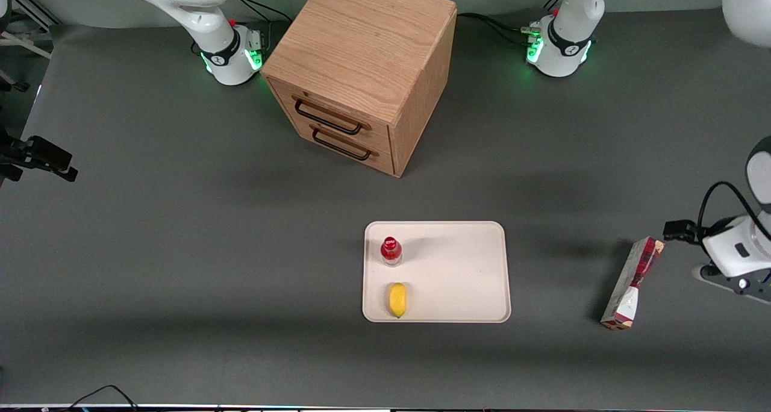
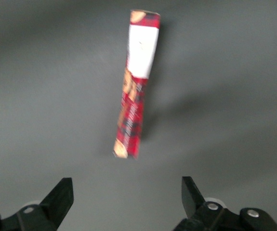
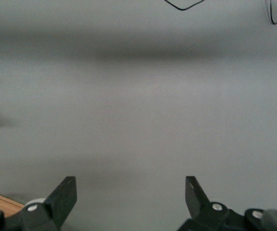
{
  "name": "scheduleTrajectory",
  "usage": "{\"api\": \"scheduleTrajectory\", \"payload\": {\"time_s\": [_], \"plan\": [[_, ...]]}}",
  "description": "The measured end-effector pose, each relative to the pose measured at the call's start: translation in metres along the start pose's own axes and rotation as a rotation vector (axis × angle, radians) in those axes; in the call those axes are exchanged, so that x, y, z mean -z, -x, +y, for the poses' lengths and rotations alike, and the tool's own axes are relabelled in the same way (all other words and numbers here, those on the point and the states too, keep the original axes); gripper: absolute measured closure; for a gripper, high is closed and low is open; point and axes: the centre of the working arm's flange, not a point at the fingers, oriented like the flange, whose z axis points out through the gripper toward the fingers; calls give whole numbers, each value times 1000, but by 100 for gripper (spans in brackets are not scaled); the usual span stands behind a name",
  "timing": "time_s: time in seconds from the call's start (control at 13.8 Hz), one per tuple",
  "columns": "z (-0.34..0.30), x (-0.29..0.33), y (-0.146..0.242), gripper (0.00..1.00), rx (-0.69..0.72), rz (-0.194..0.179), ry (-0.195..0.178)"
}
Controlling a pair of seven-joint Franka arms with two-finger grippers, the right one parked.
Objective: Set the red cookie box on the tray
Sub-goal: 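Move the left gripper down toward the red-and-white cookie box, then close the left gripper on the cookie box's red end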
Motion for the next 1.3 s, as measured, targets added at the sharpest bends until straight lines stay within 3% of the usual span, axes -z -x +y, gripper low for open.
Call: {"api": "scheduleTrajectory", "payload": {"time_s": [0.29, 0.65, 0.8, 0.94, 1.16, 1.3], "plan": [[-8, -92, -32, 0, -5, 61, 32], [3, -171, -43, 0, -2, 92, 48], [5, -181, -43, 18, 7, 102, 58], [6, -181, -44, 42, 29, 117, 86], [5, -180, -44, 76, 35, 123, 91], [4, -176, -44, 90, 37, 129, 92]]}}
